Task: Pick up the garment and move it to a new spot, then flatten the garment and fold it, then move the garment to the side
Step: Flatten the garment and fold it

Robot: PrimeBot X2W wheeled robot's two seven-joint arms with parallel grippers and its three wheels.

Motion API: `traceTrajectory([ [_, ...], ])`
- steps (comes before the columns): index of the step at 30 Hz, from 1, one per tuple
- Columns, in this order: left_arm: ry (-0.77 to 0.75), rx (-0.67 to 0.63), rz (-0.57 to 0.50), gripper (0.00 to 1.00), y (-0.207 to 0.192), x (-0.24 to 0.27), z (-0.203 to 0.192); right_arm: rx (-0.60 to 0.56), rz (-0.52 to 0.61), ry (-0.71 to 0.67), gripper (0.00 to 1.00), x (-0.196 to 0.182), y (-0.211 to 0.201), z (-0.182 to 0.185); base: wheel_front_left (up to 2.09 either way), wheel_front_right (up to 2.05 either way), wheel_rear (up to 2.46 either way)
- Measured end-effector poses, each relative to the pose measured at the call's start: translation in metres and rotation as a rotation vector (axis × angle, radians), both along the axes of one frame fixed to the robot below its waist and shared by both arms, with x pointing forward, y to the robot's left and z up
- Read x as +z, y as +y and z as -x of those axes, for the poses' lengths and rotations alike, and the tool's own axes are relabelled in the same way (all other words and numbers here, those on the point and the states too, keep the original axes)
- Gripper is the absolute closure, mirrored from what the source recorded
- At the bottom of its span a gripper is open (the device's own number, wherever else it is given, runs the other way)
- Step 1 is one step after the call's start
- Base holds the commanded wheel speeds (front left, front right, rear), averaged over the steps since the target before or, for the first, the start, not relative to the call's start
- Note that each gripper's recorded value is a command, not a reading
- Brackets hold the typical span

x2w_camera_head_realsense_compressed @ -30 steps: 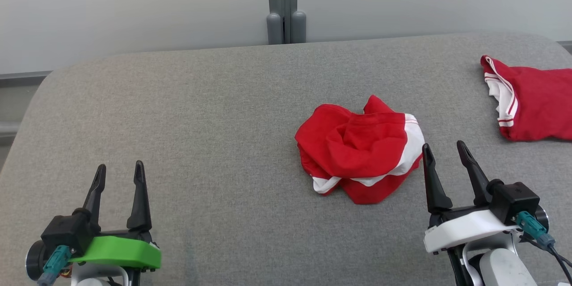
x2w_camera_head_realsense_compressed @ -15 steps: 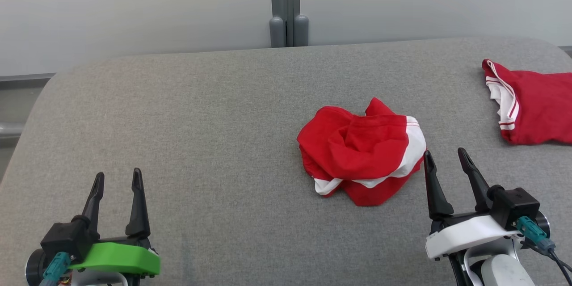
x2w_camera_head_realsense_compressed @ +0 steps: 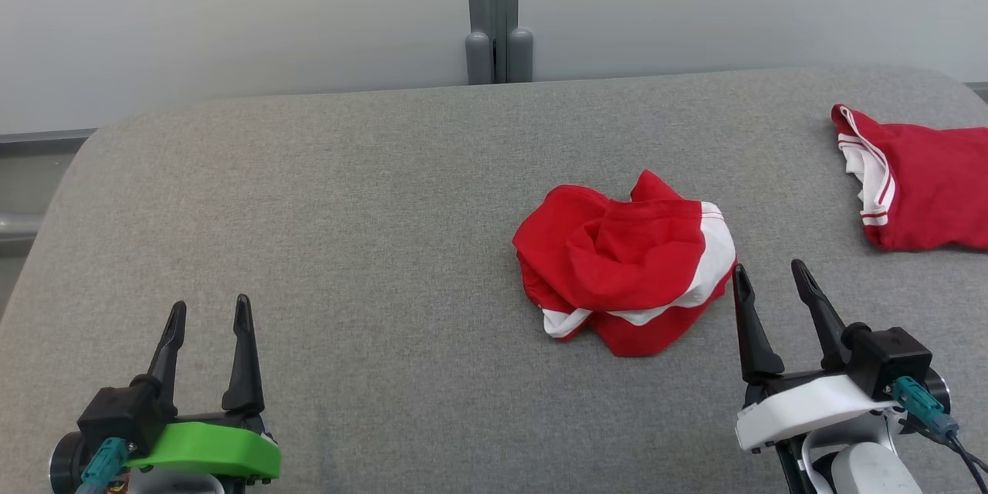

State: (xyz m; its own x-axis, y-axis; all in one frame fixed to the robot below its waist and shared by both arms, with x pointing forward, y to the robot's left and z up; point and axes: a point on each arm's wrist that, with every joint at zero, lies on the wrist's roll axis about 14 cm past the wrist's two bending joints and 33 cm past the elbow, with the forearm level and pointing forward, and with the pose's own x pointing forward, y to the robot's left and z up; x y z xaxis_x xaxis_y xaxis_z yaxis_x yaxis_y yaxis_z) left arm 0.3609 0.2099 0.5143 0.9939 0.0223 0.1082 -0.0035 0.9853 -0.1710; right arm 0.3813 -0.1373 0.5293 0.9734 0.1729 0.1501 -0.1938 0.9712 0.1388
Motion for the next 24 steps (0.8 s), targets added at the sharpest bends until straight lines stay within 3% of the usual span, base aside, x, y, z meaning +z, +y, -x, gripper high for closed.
traceTrajectory([
  [24, 0.000, 0.006, 0.006, 0.00, 0.0002, -0.0010, 0.0015, -0.002, 0.001, 0.001, 0.00, -0.0001, -0.0008, 0.0011, 0.00, 0.00, 0.00],
])
